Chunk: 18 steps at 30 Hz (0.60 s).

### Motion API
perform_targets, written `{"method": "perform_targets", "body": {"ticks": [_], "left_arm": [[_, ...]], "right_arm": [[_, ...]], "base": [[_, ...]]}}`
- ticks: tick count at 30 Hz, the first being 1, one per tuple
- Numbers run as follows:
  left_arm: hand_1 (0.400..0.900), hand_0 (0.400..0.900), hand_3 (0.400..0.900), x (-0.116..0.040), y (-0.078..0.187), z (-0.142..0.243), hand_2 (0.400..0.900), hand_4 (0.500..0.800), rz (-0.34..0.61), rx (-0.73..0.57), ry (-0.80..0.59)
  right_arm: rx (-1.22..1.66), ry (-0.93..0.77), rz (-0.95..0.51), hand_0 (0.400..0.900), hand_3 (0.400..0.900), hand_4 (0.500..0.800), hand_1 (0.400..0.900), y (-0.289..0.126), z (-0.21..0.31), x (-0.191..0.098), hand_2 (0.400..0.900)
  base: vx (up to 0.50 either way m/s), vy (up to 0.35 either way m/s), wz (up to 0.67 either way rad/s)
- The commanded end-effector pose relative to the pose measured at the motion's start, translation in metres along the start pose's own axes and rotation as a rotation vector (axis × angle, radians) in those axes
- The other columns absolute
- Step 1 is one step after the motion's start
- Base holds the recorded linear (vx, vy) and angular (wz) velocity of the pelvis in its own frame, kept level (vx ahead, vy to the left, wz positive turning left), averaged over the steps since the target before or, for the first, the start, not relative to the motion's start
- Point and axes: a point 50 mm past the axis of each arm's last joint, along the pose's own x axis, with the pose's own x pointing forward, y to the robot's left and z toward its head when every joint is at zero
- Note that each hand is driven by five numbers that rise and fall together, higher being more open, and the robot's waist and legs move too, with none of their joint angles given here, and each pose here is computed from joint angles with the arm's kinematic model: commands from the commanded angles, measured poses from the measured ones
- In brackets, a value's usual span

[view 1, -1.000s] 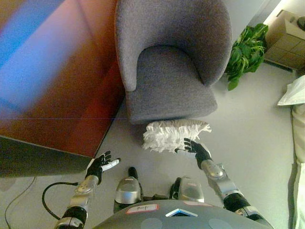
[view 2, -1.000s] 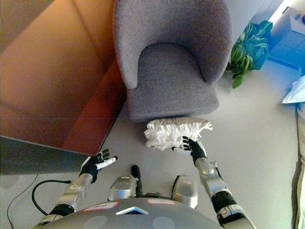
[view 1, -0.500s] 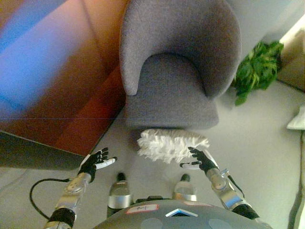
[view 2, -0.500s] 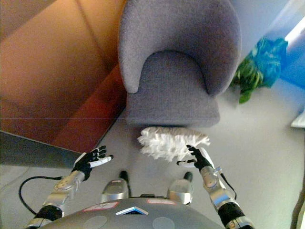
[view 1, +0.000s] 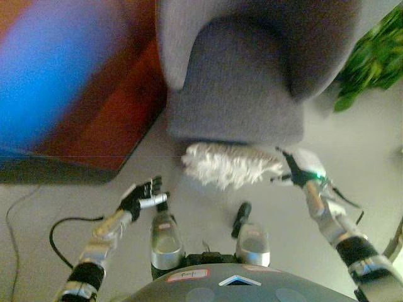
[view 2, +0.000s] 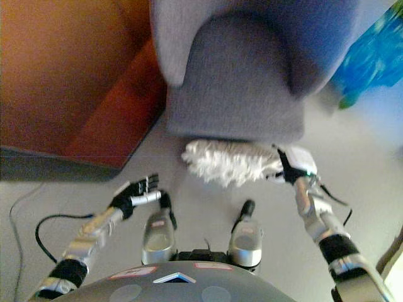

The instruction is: Pick up the pillow and put it on the sofa.

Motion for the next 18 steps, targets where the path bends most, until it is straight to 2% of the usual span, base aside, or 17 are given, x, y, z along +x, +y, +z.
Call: {"method": "perform_targets", "body": {"ticks": [1, 7, 12, 18], "left_arm": [[0.9, 0.9, 0.9, -0.005, 0.013, 0.025, 0.9, 0.8, 0.074, 0.125, -0.12], [0.9, 0.9, 0.9, -0.006, 0.021, 0.051, 0.9, 0.8, 0.122, 0.108, -0.22], [0.9, 0.9, 0.9, -0.007, 0.028, 0.069, 0.9, 0.8, 0.217, 0.019, -0.325], [0.9, 0.9, 0.9, -0.014, 0.04, 0.062, 0.9, 0.8, 0.312, -0.107, -0.338]], "right_arm": [[0.01, -0.122, -0.186, 0.9, 0.9, 0.8, 0.9, -0.045, 0.017, 0.013, 0.9], [0.071, -0.166, -0.222, 0.9, 0.9, 0.8, 0.9, -0.076, 0.026, 0.024, 0.9], [0.08, -0.178, -0.308, 0.9, 0.9, 0.8, 0.9, -0.103, 0.03, 0.032, 0.9], [0.115, -0.164, -0.402, 0.9, 0.9, 0.8, 0.9, -0.127, 0.03, 0.038, 0.9]], "base": [[-0.122, 0.01, 0.14], [-0.117, 0.036, 0.1], [-0.111, 0.041, 0.09], [-0.029, 0.048, 0.1]]}}
